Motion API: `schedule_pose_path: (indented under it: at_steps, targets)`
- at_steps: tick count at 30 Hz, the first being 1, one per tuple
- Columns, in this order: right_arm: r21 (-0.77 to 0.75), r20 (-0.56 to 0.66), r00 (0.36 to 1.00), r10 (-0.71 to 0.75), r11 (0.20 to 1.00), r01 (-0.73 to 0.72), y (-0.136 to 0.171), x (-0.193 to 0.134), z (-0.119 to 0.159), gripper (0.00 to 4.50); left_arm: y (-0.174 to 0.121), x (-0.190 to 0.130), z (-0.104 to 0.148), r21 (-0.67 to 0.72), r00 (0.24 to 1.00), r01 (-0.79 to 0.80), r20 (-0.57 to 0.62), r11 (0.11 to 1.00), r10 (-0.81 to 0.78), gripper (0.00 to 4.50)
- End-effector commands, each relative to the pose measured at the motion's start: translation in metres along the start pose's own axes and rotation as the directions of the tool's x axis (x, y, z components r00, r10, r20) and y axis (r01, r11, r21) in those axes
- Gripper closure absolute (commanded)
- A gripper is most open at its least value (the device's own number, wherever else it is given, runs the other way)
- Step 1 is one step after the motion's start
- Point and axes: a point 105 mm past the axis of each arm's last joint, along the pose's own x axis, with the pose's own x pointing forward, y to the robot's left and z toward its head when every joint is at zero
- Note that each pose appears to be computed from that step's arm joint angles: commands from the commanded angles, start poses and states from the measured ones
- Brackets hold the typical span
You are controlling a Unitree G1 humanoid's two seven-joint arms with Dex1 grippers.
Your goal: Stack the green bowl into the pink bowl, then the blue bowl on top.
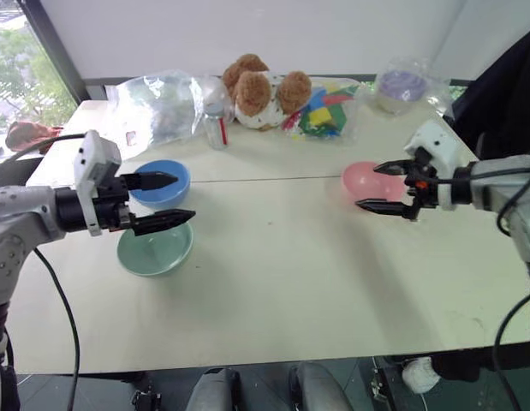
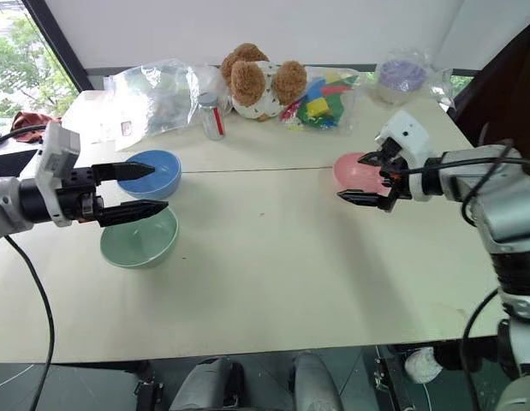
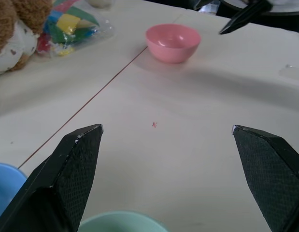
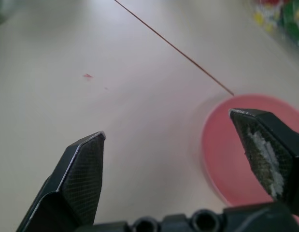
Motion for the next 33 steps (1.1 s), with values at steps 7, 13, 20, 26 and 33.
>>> schedule_pose_path:
  at_steps: [7,13,20,26,33]
  targets:
    - [0.004,-0.151,0.987,-0.048,0.999,0.049,-0.029,0.051,-0.038,0.00,0.001,0.002,0.009,0.059,1.000,-0.004,0.019,0.998,0.003,0.06]
    - [-0.010,-0.180,0.983,-0.030,1.000,0.029,-0.032,0.064,-0.048,1.48,-0.002,-0.002,0.007,0.060,1.000,-0.025,0.012,0.998,0.024,0.00]
    - [-0.077,-0.160,0.987,-0.011,0.997,-0.001,-0.032,0.065,-0.031,4.45,-0.001,-0.003,0.007,0.063,0.999,-0.039,0.011,0.997,0.038,0.00]
    - [-0.286,-0.033,0.969,0.243,0.927,-0.242,0.022,0.055,0.033,4.45,0.003,-0.005,0.009,0.063,0.999,-0.034,0.003,0.997,0.034,0.00]
    - [-0.465,-0.090,0.875,0.476,0.757,-0.459,0.116,0.076,0.038,4.45,0.005,-0.004,0.008,0.063,1.000,-0.018,-0.011,0.998,0.019,0.00]
